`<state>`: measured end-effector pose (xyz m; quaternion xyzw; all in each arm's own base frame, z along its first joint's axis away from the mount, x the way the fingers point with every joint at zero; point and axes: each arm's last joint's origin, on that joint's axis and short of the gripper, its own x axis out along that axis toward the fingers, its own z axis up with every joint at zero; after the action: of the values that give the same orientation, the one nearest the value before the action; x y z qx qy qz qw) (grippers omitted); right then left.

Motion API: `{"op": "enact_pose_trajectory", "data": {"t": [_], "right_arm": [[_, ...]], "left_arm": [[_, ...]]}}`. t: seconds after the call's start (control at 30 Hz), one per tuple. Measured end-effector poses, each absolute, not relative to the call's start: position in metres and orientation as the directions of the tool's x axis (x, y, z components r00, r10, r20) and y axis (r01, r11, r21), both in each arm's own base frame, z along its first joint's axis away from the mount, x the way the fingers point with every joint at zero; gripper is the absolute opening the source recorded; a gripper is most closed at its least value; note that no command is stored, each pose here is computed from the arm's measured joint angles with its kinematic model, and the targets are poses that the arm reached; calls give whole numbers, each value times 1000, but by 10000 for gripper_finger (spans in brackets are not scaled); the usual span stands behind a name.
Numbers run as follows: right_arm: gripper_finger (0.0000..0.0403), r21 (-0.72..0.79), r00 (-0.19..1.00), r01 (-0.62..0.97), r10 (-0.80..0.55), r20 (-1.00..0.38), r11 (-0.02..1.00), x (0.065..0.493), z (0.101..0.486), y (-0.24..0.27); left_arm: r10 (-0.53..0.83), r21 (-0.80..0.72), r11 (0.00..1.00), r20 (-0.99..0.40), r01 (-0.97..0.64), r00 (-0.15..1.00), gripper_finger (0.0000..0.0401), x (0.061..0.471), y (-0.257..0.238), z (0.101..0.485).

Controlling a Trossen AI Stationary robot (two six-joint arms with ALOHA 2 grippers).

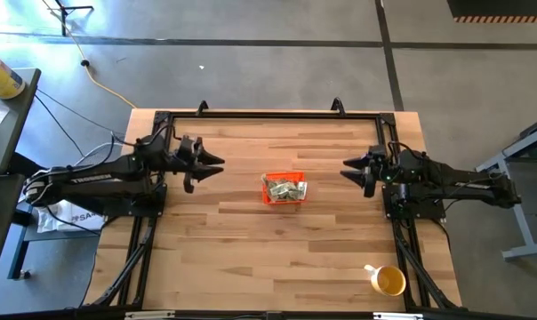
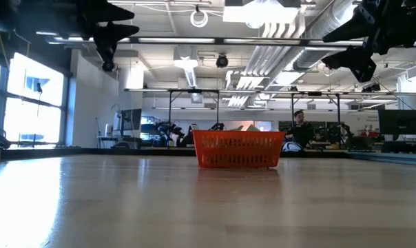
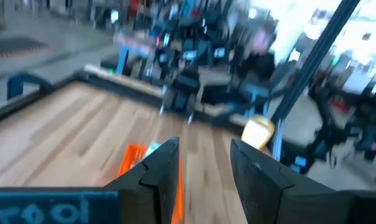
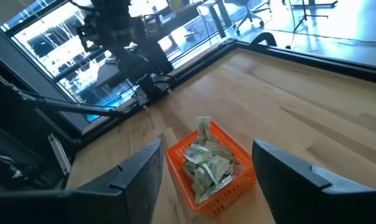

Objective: Pick and place Stevia / Truvia into bins
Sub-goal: Return to Home Position

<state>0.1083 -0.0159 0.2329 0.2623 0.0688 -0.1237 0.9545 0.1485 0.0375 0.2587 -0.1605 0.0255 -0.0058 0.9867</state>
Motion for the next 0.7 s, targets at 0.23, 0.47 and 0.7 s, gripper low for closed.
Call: {"op": "enact_pose_trajectory", "data": {"t": [0.23,0.47,0.7], "right_arm": [[236,489,966,255,-196,-169,834,109,236,-16],[236,465,974,224,-176,-145,856,109,238,-15],[236,480,988,154,-126,-91,864,106,230,-13]], "left_arm": [[57,-356,934,73,-28,996,177,145,39,230],[72,-371,928,71,-41,995,177,144,39,221],[27,-355,935,114,16,993,177,142,37,215]]}}
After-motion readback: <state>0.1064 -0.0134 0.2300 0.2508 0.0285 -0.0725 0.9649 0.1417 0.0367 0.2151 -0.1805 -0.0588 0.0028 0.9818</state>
